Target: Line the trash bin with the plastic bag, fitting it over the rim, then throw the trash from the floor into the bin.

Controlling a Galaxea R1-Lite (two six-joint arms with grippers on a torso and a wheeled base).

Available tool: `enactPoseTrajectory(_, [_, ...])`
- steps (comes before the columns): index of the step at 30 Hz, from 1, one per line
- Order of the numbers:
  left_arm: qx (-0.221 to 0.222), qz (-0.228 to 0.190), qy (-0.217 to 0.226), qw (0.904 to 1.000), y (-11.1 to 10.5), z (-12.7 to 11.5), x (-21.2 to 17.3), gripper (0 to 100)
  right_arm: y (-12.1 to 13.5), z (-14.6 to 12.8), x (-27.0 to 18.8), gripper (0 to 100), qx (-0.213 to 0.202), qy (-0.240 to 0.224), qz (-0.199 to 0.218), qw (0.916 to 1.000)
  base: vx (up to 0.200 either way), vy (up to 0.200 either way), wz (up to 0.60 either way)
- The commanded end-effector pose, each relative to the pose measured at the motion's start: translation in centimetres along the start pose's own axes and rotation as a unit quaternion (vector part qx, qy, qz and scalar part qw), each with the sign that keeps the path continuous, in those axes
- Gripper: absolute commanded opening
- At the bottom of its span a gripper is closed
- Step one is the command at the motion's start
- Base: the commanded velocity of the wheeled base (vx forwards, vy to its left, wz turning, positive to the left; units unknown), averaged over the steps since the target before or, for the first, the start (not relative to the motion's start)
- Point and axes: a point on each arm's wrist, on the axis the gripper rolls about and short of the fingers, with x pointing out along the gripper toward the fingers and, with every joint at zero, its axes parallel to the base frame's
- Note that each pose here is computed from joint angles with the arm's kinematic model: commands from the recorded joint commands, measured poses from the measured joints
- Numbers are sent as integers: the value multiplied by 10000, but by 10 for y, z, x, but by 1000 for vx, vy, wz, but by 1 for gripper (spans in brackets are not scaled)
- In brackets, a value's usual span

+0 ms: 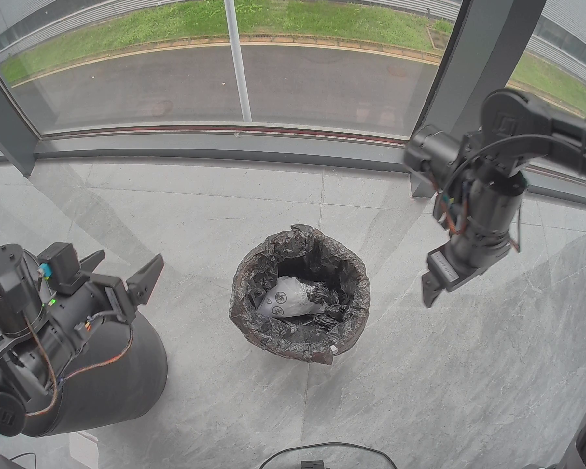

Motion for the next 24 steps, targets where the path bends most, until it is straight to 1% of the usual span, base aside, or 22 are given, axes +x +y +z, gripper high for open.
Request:
enactPoseTrajectory(1, [1054, -25, 648, 9923, 23, -9, -112, 100, -102, -122, -129, 100, 1259, -871, 151, 9881, 0, 0, 0])
enactPoseTrajectory(2, [1054, -25, 648, 9923, 23, -9, -112, 100, -102, -122, -129, 100, 1259, -871, 151, 9881, 0, 0, 0])
enactPoseTrajectory(3, [1130, -37, 1022, 9883, 27, -16, -128, 100, -104, -155, -140, 100, 1243, -1108, 185, 9859, 0, 0, 0])
enactPoseTrajectory(4, [1158, -43, 1201, 9860, 29, -19, -136, 100, -102, -172, -135, 100, 1161, -1078, 188, 9872, 0, 0, 0])
enactPoseTrajectory(7, [1182, 5, 1565, 9806, 34, -27, -154, 100, -100, -223, -128, 100, 1100, -1407, 201, 9837, 0, 0, 0])
enactPoseTrajectory(8, [1146, 81, 1701, 9787, 37, -31, -163, 100, -99, -252, -121, 100, 1132, -1648, 209, 9796, 0, 0, 0])
enactPoseTrajectory(10, [1018, 242, 1793, 9782, 41, -39, -177, 100, -95, -294, -103, 100, 1298, -2112, 228, 9685, 0, 0, 0])
enactPoseTrajectory(12, [1007, 251, 1785, 9784, 42, -40, -179, 100, -95, -297, -102, 100, 1317, -2154, 220, 9674, 0, 0, 0])
enactPoseTrajectory(13, [885, 365, 1799, 9790, 46, -55, -198, 100, -87, -345, -73, 100, 1689, -2839, 78, 9438, 0, 0, 0])
enactPoseTrajectory(14, [884, 403, 1852, 9779, 48, -63, -205, 100, -82, -360, -61, 100, 1894, -2962, -35, 9362, 0, 0, 0])
enactPoseTrajectory(15, [874, 441, 1860, 9777, 49, -67, -210, 100, -79, -368, -53, 100, 1991, -2933, -98, 9350, 0, 0, 0])
enactPoseTrajectory(17, [829, 585, 1818, 9781, 51, -79, -220, 100, -69, -386, -35, 100, 2251, -2910, -209, 9296, 0, 0, 0])
enactPoseTrajectory(19, [794, 670, 1746, 9791, 51, -85, -225, 100, -63, -399, -22, 100, 2351, -3021, -241, 9235, 0, 0, 0])
enactPoseTrajectory(21, [746, 758, 1641, 9807, 51, -86, -229, 100, -59, -411, -14, 100, 2387, -3211, -228, 9162, 0, 0, 0])
enactPoseTrajectory(22, [741, 871, 1592, 9806, 50, -87, -233, 100, -56, -421, -7, 100, 2446, -3372, -248, 9088, 0, 0, 0])
enactPoseTrajectory(24, [732, 1012, 1551, 9800, 49, -88, -236, 100, -50, -430, 3, 100, 2520, -3526, -281, 9008, 0, 0, 0])
